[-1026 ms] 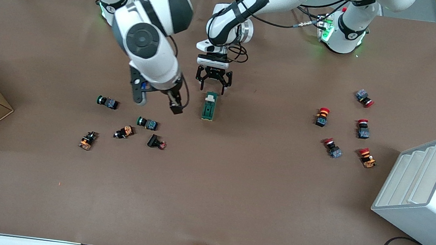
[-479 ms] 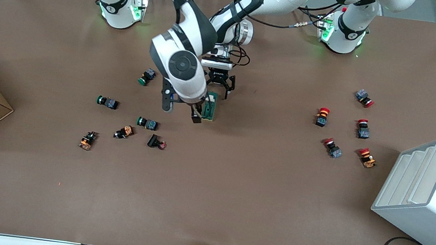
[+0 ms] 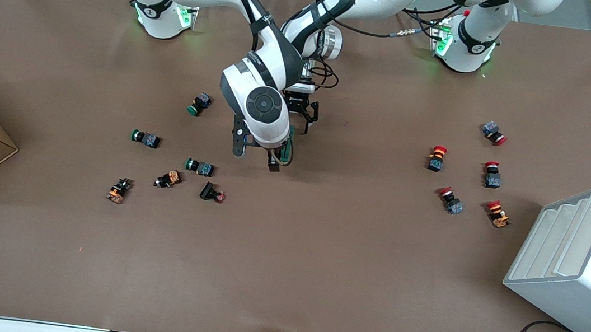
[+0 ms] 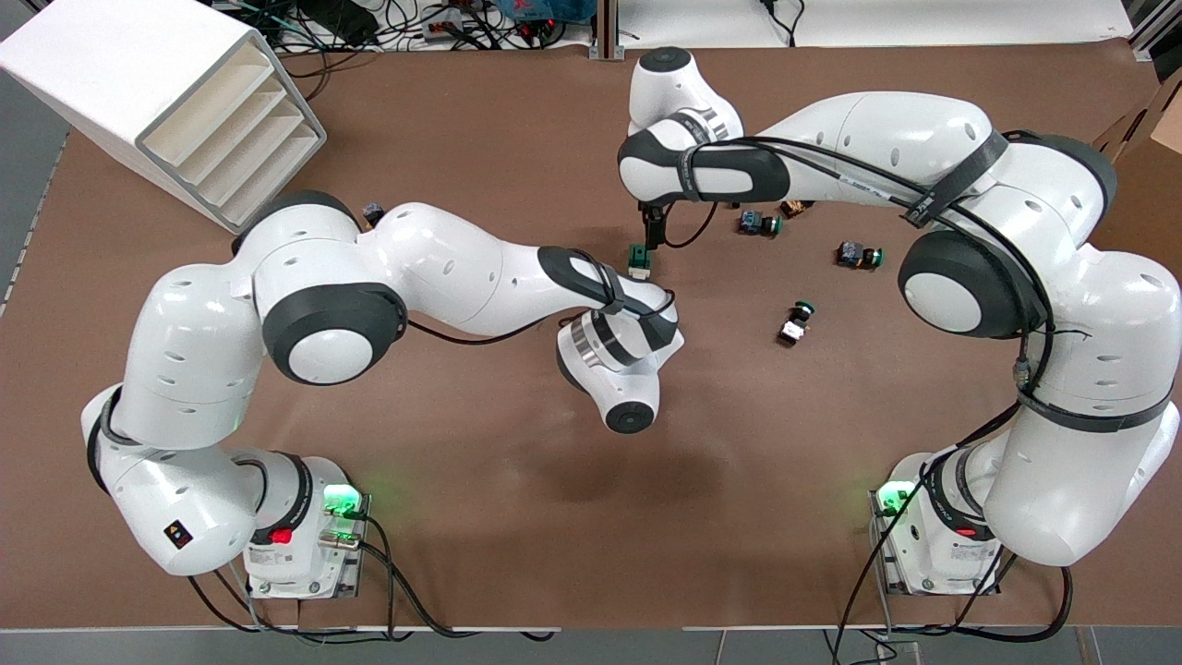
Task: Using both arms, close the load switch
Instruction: 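Press the white handle down with the right gripper onto the switch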
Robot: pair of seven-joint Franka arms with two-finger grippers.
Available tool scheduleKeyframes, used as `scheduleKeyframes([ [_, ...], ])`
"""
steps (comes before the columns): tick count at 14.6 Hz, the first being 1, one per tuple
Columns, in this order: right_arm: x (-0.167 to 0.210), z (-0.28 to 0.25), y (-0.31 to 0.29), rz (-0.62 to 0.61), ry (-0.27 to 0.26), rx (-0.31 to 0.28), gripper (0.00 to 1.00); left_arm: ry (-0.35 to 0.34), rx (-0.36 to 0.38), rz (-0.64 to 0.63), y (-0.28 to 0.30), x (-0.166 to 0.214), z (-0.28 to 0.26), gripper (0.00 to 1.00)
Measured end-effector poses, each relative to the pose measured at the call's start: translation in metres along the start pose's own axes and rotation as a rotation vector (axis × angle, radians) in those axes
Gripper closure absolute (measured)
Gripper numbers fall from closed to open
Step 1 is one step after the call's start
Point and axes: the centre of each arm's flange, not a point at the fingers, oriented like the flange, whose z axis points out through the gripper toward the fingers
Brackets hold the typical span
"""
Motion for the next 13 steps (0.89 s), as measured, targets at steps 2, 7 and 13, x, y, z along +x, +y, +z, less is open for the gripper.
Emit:
scheduleKeyframes([
  [2, -0.003, 0.016, 0.01, -0.009, 0.004, 0.002, 0.0, 0.005, 0.002, -0.044, 0.001, -0.003, -0.001, 0.0],
  [7, -0.017, 0.03, 0.029, -0.04, 0.021, -0.014, 0.0, 0.027, -0.022, -0.071, 0.005, -0.009, -0.004, 0.0],
  [13, -0.031, 0.04, 0.047, -0.069, 0.022, -0.003, 0.0, 0.036, -0.023, -0.063, 0.005, -0.011, -0.004, 0.0],
])
